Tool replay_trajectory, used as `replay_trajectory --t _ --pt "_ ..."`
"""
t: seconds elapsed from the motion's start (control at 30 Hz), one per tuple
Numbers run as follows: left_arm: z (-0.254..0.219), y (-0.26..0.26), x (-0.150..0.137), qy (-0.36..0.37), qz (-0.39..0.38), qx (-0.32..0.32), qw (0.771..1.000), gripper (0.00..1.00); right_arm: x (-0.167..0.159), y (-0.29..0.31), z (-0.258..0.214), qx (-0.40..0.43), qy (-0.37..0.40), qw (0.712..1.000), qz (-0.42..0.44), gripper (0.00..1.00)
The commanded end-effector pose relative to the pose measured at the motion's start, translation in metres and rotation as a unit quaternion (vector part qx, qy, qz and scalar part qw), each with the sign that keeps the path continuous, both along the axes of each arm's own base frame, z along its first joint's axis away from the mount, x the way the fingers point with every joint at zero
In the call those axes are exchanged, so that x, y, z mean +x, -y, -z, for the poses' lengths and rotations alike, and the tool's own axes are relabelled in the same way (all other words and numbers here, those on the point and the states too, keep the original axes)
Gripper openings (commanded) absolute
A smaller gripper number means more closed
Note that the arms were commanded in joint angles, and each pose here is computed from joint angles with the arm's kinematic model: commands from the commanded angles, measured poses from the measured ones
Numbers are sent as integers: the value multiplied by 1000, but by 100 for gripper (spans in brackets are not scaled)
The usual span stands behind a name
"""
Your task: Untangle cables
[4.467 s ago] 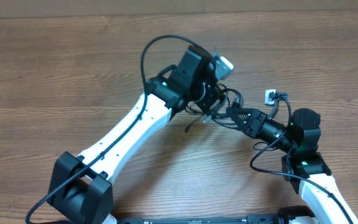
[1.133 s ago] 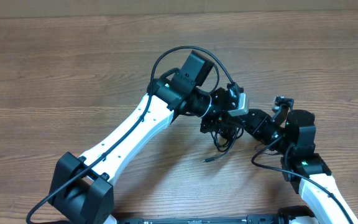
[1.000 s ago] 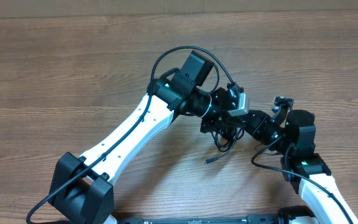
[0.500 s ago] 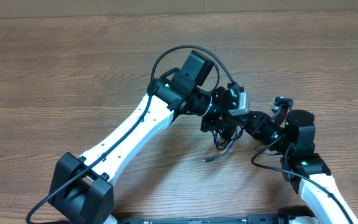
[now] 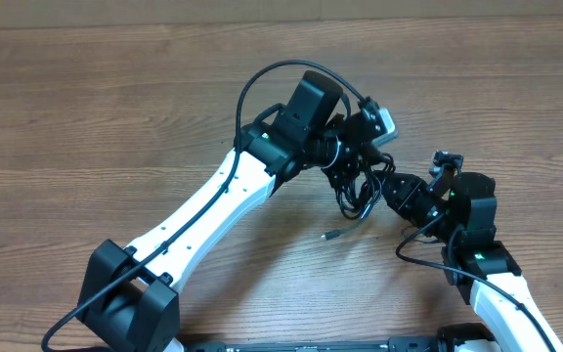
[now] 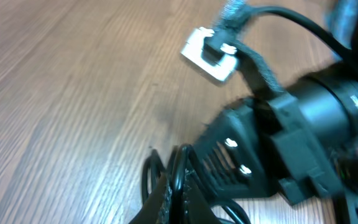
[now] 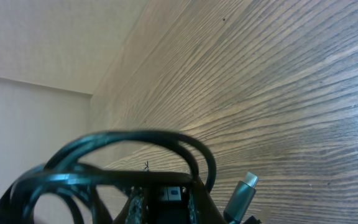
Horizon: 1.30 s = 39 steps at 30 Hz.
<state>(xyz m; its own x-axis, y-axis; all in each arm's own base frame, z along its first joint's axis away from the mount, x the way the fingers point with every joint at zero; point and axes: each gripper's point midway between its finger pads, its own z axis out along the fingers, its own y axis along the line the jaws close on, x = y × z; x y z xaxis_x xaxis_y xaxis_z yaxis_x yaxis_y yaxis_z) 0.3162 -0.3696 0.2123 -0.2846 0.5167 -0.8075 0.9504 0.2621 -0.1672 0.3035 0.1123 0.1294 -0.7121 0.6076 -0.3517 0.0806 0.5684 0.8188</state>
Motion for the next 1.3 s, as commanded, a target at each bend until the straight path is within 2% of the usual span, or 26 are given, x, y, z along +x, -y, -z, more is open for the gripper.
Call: replay_trajectory --t 0.0,0.2,0.43,0.77,1.07,1.27 --pt "-15 -4 24 -6 -92 -3 996 4 -1 -9 -15 4 28 999 -33 4" --pt "-10 -14 40 -19 -165 9 986 4 -1 -12 -17 0 39 998 -45 4" --pt "-9 -19 45 -25 -178 9 984 4 -5 -24 -32 6 82 992 -94 4" --pt "-8 -35 61 -28 -224 15 974 4 -6 -25 -33 8 85 992 -98 4" --pt "-12 -67 93 -85 -318 -23 944 4 -6 -24 -31 7 79 992 -96 4" --pt "-13 -78 101 -135 -366 -51 920 4 -6 -23 -28 4 72 993 -91 4"
